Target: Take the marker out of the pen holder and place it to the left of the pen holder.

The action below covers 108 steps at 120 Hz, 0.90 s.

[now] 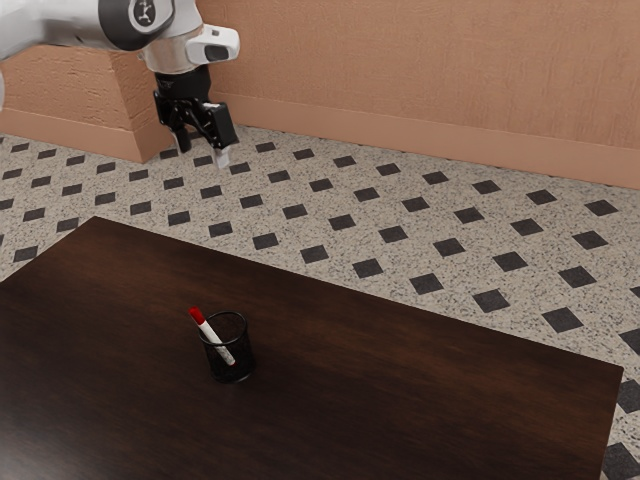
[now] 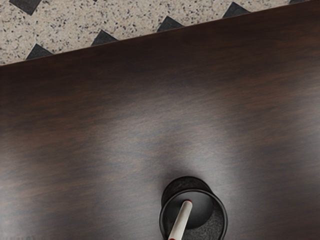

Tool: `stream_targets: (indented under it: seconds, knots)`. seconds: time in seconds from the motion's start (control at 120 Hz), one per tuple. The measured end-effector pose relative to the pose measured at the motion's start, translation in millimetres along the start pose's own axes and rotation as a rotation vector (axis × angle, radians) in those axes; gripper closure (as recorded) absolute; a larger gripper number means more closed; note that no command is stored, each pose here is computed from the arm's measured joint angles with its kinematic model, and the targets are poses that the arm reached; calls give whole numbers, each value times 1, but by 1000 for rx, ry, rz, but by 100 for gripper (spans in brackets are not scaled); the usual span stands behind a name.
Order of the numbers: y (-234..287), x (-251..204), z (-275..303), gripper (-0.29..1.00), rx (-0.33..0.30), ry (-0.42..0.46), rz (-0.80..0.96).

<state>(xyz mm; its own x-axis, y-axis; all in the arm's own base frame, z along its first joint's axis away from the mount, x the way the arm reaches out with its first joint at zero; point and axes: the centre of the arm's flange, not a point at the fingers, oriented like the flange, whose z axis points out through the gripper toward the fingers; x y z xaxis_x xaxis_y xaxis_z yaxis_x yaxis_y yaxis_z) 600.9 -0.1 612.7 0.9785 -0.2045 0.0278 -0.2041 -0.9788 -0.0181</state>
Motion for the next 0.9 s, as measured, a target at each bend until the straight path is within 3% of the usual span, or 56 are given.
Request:
stream_targets:
  seconds: [0.242, 0.442, 0.55, 0.9]
  knots:
    - [-7, -11, 10, 0, -15, -21, -21]
    - [-43, -36, 108, 0, -170, -73, -128]
    - [-58, -49, 153, 0, -214, -89, -170]
    - [-62, -79, 218, 0, -255, -91, -198]
